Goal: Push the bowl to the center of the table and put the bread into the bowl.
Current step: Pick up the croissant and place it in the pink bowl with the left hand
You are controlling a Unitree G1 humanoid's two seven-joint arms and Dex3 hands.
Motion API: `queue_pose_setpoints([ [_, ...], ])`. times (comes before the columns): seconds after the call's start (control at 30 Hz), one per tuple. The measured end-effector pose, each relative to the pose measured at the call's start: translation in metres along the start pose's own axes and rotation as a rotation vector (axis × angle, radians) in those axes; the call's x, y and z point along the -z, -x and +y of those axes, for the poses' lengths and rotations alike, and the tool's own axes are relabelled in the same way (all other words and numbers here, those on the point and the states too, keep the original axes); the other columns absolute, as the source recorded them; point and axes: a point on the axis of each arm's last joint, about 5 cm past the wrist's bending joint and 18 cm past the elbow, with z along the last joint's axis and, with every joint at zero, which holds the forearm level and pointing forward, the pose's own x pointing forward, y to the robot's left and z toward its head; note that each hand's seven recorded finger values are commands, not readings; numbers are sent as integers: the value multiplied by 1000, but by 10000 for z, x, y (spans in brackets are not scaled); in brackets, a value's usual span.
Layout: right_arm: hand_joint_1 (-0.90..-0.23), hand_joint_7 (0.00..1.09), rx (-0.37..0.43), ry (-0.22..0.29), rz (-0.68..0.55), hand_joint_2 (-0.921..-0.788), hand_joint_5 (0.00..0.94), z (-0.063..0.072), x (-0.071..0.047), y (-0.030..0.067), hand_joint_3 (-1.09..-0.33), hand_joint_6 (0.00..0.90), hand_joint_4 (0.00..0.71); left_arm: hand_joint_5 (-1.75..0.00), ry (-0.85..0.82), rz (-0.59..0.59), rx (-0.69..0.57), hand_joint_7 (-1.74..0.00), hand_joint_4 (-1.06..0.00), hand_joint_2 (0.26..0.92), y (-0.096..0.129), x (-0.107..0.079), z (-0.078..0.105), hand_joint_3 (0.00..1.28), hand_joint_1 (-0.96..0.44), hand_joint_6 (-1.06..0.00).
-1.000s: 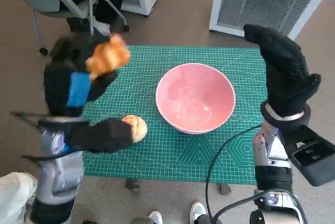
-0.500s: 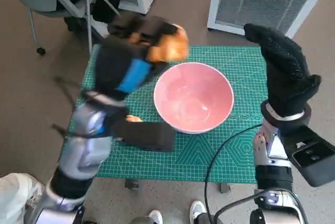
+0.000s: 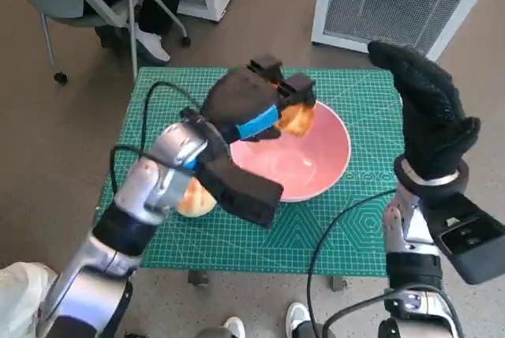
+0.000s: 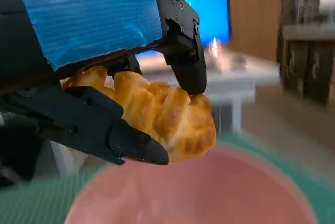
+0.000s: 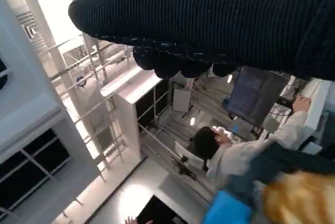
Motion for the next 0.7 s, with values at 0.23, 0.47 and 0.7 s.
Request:
queue_pose_setpoints([
  [0.23, -547, 753, 10, 11, -1, -921, 479, -6, -6, 19, -765, -1, -1, -17, -11, 17, 152, -33, -104, 821, -18, -20, -47, 6, -288, -311],
  [0.47, -547, 747, 7, 23, 5, -921, 478, 2, -6, 25, -766, -1, -1, -1, 59, -36, 126, -2, -46, 815, 60, 9, 13, 0, -334, -282],
  [0.7, -548, 745, 5, 25, 5, -921, 477, 6, -7, 30, -764, -1, -1, -10, 92, -102, 21, -11, -72, 806, 297, 54, 88, 0, -290, -302],
])
